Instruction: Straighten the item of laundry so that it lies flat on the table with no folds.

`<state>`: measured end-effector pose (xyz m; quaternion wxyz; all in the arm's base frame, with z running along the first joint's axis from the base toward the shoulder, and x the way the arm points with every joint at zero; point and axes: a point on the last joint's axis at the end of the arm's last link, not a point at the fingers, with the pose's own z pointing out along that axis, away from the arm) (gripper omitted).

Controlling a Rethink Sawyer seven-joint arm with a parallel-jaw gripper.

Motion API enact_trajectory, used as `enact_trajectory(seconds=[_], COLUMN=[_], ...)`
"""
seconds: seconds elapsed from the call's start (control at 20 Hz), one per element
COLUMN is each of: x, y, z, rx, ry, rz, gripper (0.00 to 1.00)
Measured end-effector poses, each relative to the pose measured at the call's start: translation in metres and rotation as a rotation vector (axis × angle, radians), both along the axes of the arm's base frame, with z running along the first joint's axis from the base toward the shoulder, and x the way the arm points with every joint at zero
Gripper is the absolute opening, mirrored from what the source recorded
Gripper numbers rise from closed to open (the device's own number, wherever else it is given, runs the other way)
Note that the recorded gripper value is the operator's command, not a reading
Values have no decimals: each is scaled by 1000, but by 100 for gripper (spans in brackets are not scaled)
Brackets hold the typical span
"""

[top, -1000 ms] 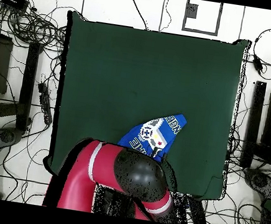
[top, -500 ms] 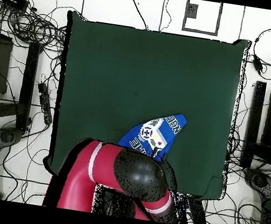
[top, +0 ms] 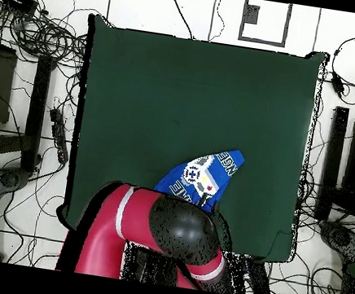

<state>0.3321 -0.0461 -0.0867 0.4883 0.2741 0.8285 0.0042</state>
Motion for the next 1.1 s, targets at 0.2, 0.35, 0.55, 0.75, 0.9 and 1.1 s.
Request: enact_trajectory(seconds=[0.2, 0.35, 0.55, 0.75, 0.9, 1.1], x=[-1, -2, -3, -2, -5, -7], y=[-2, -4, -3, 2, 5, 8], z=[1, 3, 9, 20, 24, 26], rx=[-15, -38, -63, -58, -44, -31], ry=[0, -1, -3, 3, 29, 55], rz=[-14, -34, -51, -52, -55, -59], gripper=[100, 100, 100, 100, 100, 100])
